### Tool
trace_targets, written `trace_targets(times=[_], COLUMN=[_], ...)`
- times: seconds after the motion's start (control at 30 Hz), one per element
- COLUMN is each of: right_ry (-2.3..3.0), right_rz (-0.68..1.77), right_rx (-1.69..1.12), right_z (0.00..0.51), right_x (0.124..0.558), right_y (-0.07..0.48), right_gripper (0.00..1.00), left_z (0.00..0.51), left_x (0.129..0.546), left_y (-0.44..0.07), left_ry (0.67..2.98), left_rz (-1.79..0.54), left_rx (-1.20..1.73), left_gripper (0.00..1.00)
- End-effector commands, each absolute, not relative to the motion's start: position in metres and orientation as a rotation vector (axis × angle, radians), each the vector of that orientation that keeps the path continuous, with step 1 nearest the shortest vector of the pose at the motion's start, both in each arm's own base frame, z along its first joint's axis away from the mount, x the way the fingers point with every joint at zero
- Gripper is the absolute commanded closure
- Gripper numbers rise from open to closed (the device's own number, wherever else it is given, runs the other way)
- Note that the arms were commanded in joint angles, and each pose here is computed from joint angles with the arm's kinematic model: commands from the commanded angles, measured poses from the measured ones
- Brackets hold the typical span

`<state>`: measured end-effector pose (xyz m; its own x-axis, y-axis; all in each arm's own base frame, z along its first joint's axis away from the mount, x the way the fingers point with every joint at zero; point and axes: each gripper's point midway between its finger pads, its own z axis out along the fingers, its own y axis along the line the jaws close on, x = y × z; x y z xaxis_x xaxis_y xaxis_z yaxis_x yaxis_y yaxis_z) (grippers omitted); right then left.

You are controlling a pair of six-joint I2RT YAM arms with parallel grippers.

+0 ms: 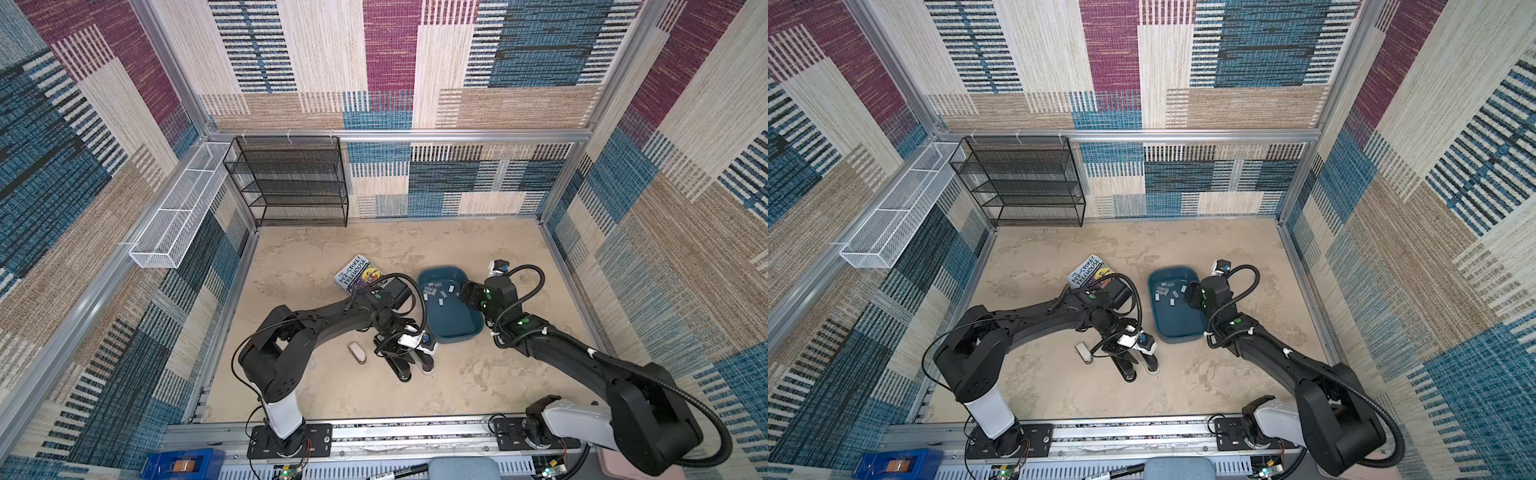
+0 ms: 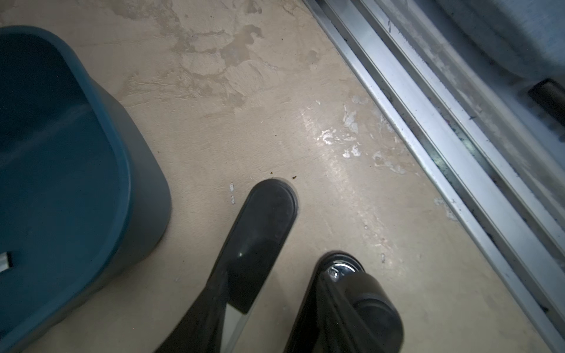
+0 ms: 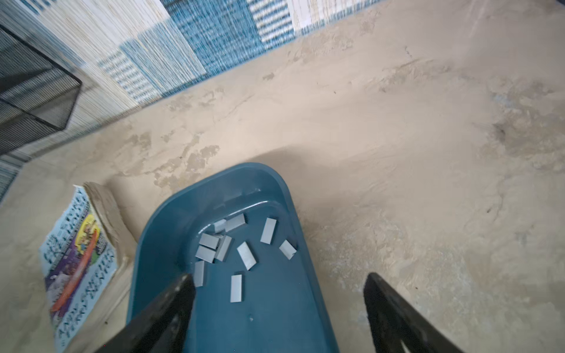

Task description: Load the staples into the stapler

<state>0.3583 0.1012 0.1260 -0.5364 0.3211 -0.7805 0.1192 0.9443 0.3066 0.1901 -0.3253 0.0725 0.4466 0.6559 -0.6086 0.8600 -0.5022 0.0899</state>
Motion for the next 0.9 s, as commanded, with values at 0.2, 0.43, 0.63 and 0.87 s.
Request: trace_targets(times=[0.2, 0.43, 0.63, 0.87], right_ry=[2.343, 2.373, 2.365, 2.339], right_rz=[0.191, 0.11, 0.051, 0.056], right_rx=[0.268, 0.347, 0.434, 0.45], right_z=[0.072, 0.059, 0.058, 0.067], right_x=[0.358, 0.365, 0.37, 0.387], right_y=[0.095, 0.072, 0.042, 0.031], right_gripper=[0.16, 0.24, 0.31, 0.36], left_z=[0.063, 0.055, 0.052, 0.056], left_x=[0.189, 0.191, 0.192, 0.198], left_y=[-0.326, -0.326, -0.329, -0.331], left_ry=[1.265, 1.281, 1.27, 1.251], left_rz=[-0.72, -0.684, -0.675, -0.646], left_rx=[2.394, 2.427, 2.443, 2.45], left_gripper=[0.51, 0.51, 0.51, 0.5])
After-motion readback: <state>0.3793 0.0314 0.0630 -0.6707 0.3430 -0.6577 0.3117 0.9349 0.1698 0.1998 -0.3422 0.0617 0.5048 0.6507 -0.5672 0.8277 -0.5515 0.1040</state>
